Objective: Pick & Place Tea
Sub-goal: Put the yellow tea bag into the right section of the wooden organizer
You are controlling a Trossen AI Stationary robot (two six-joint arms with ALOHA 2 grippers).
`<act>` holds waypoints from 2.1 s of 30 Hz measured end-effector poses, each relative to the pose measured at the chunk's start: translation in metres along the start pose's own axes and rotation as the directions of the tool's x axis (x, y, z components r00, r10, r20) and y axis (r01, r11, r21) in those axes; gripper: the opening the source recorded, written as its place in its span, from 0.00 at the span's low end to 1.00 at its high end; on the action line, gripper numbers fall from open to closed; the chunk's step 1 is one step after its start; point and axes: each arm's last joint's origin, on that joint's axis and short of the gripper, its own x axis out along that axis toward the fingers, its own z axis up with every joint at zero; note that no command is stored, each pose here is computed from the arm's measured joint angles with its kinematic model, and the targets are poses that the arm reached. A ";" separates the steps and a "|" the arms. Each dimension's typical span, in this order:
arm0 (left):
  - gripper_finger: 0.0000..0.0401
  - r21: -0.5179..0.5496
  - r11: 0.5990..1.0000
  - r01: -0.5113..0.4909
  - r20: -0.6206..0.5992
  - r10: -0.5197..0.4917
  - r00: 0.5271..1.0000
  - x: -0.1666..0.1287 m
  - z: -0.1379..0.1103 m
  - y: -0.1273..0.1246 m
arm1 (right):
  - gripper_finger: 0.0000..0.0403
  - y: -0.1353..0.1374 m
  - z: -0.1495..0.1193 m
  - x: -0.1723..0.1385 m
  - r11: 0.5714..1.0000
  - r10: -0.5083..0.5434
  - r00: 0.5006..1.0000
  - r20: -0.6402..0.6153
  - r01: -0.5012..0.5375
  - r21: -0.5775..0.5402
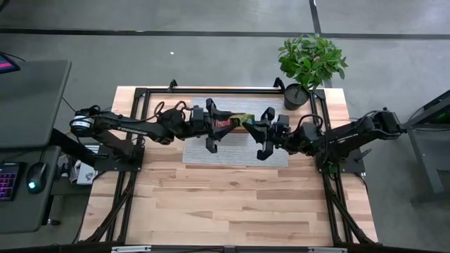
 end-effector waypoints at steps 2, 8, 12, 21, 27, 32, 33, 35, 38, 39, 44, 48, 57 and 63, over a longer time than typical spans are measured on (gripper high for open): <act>0.44 -0.006 1.000 0.006 0.003 -0.006 1.000 0.000 0.000 0.000 | 0.02 0.000 0.000 0.000 1.000 0.000 1.000 -0.001 0.000 0.000; 0.24 -0.006 1.000 0.016 -0.026 -0.016 1.000 0.002 -0.009 0.000 | 0.02 0.000 0.000 0.000 1.000 -0.001 1.000 -0.001 0.001 -0.002; 0.04 -0.009 1.000 0.014 -0.032 -0.014 0.999 0.002 -0.009 0.000 | 0.02 0.000 0.000 0.000 1.000 -0.007 1.000 -0.001 0.007 -0.003; 0.00 0.007 1.000 -0.027 -0.039 0.027 0.999 0.002 -0.010 0.001 | 0.16 0.000 -0.001 0.000 1.000 -0.002 1.000 -0.006 0.002 -0.005; 0.00 0.006 1.000 -0.010 -0.040 0.010 0.999 0.002 -0.010 0.001 | 0.25 0.001 0.000 0.000 1.000 0.018 1.000 -0.008 -0.018 -0.004; 0.00 0.004 1.000 0.025 -0.059 -0.025 0.998 0.002 -0.011 0.000 | 0.27 0.004 0.008 -0.006 0.999 0.027 0.999 -0.046 -0.029 -0.039; 0.00 0.004 1.000 0.031 -0.074 -0.030 0.997 0.002 -0.013 0.000 | 0.27 0.004 0.012 -0.008 0.999 0.030 0.998 -0.059 -0.033 -0.041; 0.00 0.003 0.999 0.046 -0.112 -0.046 0.993 0.001 -0.016 0.000 | 0.27 0.004 0.019 -0.013 0.999 0.032 0.995 -0.094 -0.036 -0.036; 0.00 -0.023 0.996 0.084 -0.166 -0.087 0.982 0.001 -0.021 -0.001 | 0.27 0.002 0.032 -0.023 0.999 0.033 0.987 -0.157 -0.034 -0.005; 0.00 -0.038 0.994 0.103 -0.182 -0.109 0.977 0.000 -0.022 -0.002 | 0.27 0.002 0.036 -0.027 0.999 0.038 0.983 -0.181 -0.038 0.004; 0.00 -0.089 0.980 0.177 -0.335 -0.197 0.922 0.005 -0.025 -0.005 | 0.27 -0.002 0.052 -0.047 0.994 0.091 0.951 -0.296 -0.068 0.088; 0.00 -0.052 0.974 0.219 -0.501 -0.215 0.838 0.013 -0.017 -0.007 | 0.27 -0.003 0.057 -0.057 0.985 0.145 0.922 -0.360 -0.098 0.145; 0.00 0.100 0.942 0.320 -0.724 -0.152 0.673 0.040 0.012 -0.010 | 0.27 0.005 0.061 -0.042 0.997 0.079 0.793 -0.604 -0.067 0.042; 0.00 0.152 0.934 0.323 -0.798 -0.076 0.597 0.055 0.018 -0.010 | 0.27 0.017 0.063 -0.008 0.987 -0.066 0.647 -0.760 -0.068 -0.143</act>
